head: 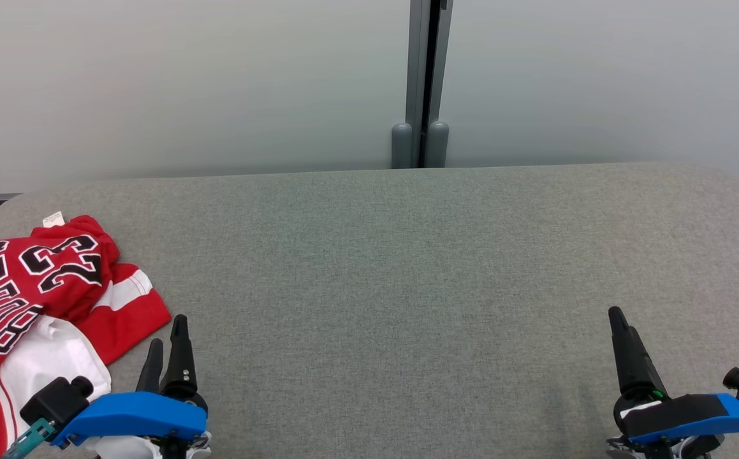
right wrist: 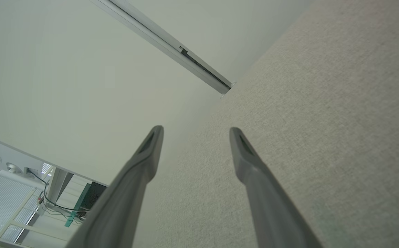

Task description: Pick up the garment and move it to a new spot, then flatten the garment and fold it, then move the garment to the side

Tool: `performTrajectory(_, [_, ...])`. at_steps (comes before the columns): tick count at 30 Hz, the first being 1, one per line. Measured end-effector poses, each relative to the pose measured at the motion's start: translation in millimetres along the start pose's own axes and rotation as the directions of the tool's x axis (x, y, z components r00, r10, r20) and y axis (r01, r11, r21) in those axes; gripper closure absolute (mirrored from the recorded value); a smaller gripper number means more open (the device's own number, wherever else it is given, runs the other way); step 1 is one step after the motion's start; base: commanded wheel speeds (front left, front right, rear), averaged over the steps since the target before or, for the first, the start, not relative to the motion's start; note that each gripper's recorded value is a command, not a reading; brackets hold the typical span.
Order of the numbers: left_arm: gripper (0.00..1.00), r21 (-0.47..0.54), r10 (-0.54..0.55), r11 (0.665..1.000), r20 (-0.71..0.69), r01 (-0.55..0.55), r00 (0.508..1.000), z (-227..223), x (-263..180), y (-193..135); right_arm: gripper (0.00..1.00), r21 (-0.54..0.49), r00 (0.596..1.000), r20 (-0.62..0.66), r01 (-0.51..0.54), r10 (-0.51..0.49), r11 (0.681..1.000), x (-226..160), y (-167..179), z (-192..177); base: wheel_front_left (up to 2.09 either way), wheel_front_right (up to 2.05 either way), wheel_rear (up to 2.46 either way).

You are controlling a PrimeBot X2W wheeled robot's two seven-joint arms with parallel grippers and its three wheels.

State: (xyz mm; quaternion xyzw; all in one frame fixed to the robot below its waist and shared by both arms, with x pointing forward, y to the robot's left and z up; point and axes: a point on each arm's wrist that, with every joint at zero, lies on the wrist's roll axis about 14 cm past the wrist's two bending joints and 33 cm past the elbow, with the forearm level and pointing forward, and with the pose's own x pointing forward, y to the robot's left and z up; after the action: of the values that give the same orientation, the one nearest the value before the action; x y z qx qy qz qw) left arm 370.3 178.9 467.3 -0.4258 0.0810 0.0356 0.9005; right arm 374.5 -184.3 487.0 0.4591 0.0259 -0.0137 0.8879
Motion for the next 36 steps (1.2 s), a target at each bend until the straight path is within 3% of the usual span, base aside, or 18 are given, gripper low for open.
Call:
performTrajectory(16, [0.00, 0.248, -0.012, 0.969, 0.020, 0.006, 1.000, -2.0, -1.7, -4.9, 0.00, -0.220, 1.000, -0.005, -0.010, 0.009, 0.975, -0.3, 0.0, -5.7, 0.00, 0.00, 0.00])
performTrajectory(36, [0.00, 0.462, -0.022, 0.887, 0.033, 0.004, 0.999, -7.0, -8.4, -1.6, 0.00, -0.434, 0.999, -0.035, -0.053, 0.042, 0.900, -0.7, 6.2, -14.6, 0.00, 0.00, 0.00])
